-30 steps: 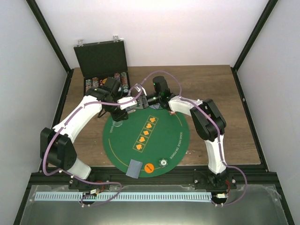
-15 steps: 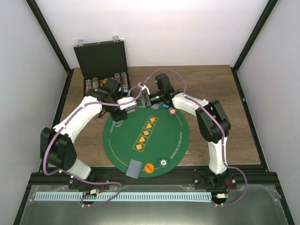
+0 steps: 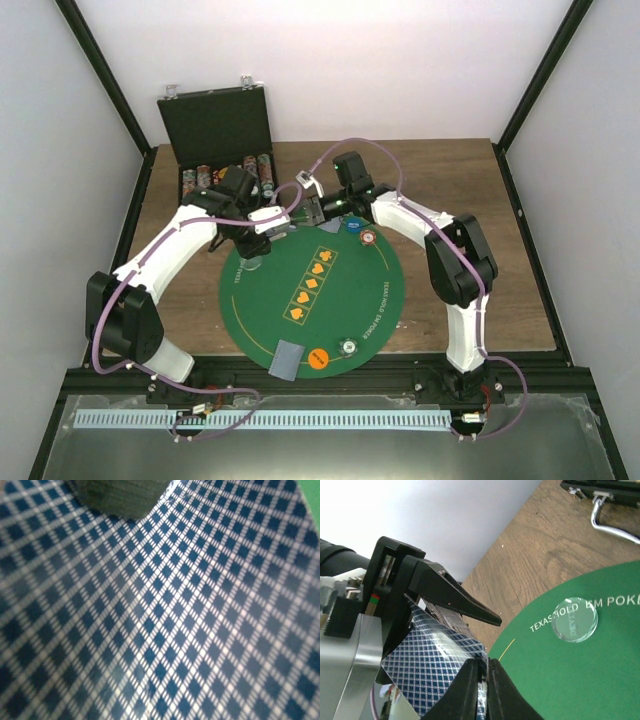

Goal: Distribute texas hold em gaming equipment

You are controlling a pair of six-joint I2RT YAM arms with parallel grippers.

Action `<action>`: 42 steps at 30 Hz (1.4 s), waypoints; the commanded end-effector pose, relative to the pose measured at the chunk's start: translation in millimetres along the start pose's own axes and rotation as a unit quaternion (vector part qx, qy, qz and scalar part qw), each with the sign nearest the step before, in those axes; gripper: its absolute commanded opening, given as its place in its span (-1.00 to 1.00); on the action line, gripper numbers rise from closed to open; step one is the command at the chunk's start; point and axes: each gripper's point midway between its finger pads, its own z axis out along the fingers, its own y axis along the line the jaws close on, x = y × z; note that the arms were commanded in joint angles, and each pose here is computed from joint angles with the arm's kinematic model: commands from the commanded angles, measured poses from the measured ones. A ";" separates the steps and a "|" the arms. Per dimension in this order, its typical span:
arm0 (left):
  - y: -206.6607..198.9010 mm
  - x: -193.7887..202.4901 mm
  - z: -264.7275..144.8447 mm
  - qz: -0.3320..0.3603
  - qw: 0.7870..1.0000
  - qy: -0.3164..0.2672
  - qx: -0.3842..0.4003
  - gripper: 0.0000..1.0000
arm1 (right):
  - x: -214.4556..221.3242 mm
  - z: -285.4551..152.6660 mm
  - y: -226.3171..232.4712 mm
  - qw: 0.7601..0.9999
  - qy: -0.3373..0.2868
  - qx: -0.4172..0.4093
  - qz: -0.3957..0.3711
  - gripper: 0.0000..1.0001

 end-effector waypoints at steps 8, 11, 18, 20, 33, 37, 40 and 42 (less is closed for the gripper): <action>3.5 0.8 -2.8 -0.006 1.000 -0.015 -0.002 -0.07 | -26.3 -56.1 14.2 0.994 -0.019 0.081 -0.076 -0.99; 6.1 1.5 -4.5 -0.011 1.000 -0.017 -0.005 -0.07 | -29.0 -81.0 16.6 0.984 -0.016 0.122 -0.128 -0.99; 12.3 4.2 -8.1 -0.024 0.999 -0.020 -0.012 -0.07 | -19.5 -112.9 -5.5 0.923 0.062 0.246 -0.289 -0.99; 13.7 5.9 -8.9 -0.027 0.999 -0.019 -0.014 -0.07 | -13.8 -116.2 -14.2 0.900 0.102 0.257 -0.338 -0.99; 15.4 8.8 -9.7 -0.035 0.999 -0.018 -0.016 -0.07 | -7.9 -98.0 -89.4 0.761 0.301 0.275 -0.504 -0.99; 15.5 10.0 -9.2 -0.036 0.999 -0.017 -0.017 -0.07 | -10.5 -92.1 -114.5 0.744 0.318 0.288 -0.513 -0.99; 15.2 10.7 -9.5 -0.035 0.999 -0.017 -0.016 -0.07 | -13.2 -89.1 -132.2 0.729 0.327 0.303 -0.519 -0.99; 15.1 11.6 -8.4 -0.036 0.999 -0.016 -0.016 -0.07 | -15.1 -85.3 -142.2 0.721 0.328 0.308 -0.527 -0.99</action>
